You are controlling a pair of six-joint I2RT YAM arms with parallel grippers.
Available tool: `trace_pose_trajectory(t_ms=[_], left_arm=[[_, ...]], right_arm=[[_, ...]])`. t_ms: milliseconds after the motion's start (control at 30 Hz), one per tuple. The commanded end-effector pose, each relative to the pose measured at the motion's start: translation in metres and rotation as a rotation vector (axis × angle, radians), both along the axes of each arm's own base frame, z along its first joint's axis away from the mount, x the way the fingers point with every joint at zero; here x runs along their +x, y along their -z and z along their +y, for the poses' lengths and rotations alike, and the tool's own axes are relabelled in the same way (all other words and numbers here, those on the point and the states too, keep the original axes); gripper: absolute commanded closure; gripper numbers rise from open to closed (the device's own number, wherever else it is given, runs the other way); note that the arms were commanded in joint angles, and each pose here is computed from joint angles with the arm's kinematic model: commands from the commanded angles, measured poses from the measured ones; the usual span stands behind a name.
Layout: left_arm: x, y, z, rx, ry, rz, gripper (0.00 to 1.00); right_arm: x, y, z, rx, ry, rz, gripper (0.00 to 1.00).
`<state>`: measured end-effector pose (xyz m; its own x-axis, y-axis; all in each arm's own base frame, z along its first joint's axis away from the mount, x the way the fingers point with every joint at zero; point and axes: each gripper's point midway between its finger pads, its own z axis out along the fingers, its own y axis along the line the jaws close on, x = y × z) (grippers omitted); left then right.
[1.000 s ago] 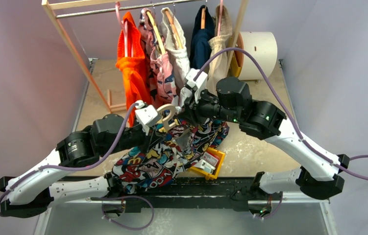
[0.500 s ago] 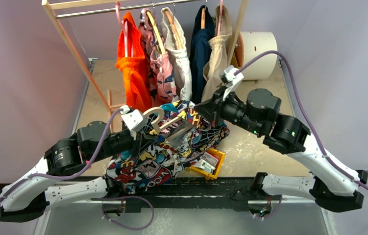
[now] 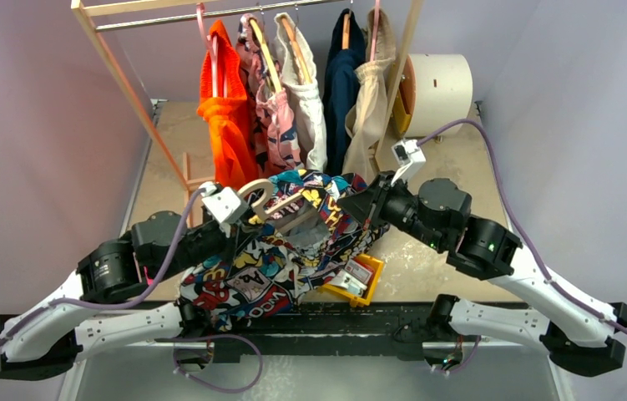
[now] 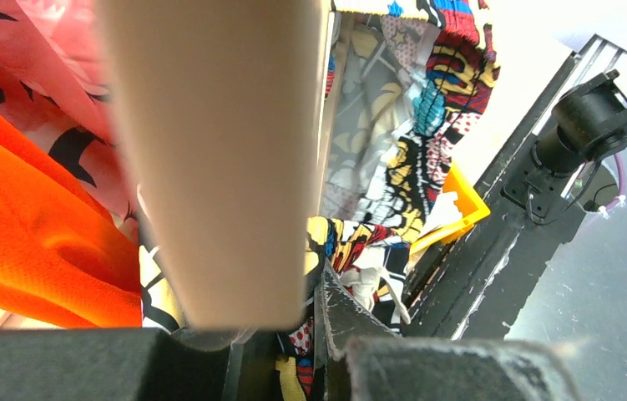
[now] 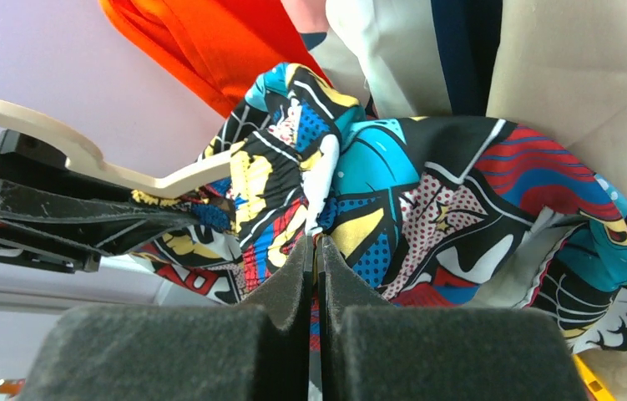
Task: Place the shorts on the hanger
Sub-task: Hang the shorts on the hanger.
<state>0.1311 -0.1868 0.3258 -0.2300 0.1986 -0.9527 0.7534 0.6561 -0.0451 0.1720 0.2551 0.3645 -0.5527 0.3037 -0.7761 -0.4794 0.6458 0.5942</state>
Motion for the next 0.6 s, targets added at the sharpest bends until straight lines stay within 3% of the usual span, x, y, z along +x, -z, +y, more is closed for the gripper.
trace_pose_trajectory(t_ms=[0,300,467,567], left_arm=[[0.015,-0.056,0.016,-0.147,-0.105,-0.123,1.00],[0.005,-0.079,0.025,-0.195,-0.078,-0.135,1.00],[-0.001,-0.093,0.040,-0.224,-0.086,-0.155,1.00],[-0.003,-0.090,0.039,-0.196,-0.070,-0.140,1.00]], right_arm=[[-0.008,-0.016,-0.002,0.077,-0.021,0.002,1.00],[-0.013,0.006,-0.009,-0.087,-0.075,-0.039,1.00],[-0.016,-0.021,-0.035,0.012,-0.007,-0.131,1.00],[-0.017,-0.021,-0.039,-0.007,-0.011,-0.150,1.00]])
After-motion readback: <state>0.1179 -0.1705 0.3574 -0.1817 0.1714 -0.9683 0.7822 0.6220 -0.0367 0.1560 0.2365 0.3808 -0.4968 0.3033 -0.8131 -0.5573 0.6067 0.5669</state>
